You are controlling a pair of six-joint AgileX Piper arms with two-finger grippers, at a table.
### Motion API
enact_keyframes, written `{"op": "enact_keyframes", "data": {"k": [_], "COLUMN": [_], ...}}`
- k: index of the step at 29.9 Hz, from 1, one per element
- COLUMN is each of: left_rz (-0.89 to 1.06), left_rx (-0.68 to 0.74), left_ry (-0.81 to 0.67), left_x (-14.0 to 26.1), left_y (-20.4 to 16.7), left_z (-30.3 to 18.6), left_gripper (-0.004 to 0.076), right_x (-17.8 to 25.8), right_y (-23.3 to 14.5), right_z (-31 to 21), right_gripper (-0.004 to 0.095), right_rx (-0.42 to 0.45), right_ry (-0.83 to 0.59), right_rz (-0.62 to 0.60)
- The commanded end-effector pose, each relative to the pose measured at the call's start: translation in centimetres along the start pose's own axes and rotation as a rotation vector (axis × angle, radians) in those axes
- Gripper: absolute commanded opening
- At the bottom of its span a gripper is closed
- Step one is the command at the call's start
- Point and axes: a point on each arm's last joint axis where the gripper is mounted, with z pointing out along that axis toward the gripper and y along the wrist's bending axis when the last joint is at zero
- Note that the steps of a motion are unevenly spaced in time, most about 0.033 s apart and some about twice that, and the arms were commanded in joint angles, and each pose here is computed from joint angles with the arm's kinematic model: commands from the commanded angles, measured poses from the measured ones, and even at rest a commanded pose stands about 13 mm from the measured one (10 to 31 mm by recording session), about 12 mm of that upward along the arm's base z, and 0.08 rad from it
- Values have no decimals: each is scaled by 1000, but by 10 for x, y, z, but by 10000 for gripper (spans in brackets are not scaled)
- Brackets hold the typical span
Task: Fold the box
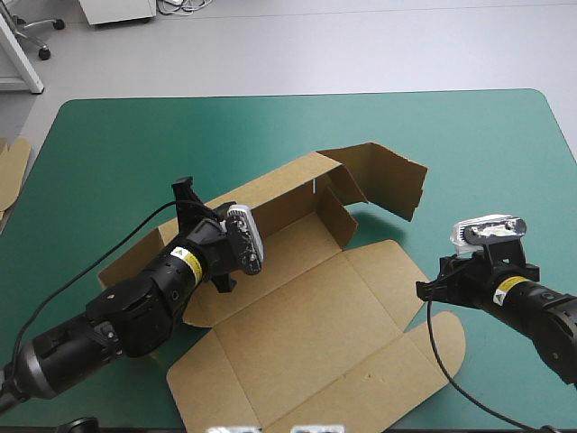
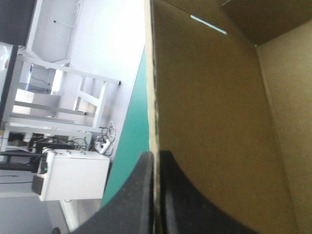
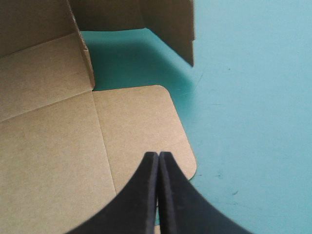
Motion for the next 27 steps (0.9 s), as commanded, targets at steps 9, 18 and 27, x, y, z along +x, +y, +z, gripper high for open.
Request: {"op": "enact_keyframes", "data": {"k": [9, 18, 27], "left_rz": [60, 114, 55], "left_rx": [111, -59, -20], "left_ry": [-116, -52, -36], "left_x": [-6, -6, -5], "left_y": [-24, -14, -18], "left_z": [-8, 3, 6], "left_gripper": [-15, -15, -14], "right_x": [-14, -35, -103], "right_y": [2, 8, 20], "right_z": [-8, 12, 25], "right_gripper": [-12, -12, -13], "right_rx": [-9, -51, -71], "right_ry": [-95, -102, -144], "right_rz": [4, -25, -78]}}
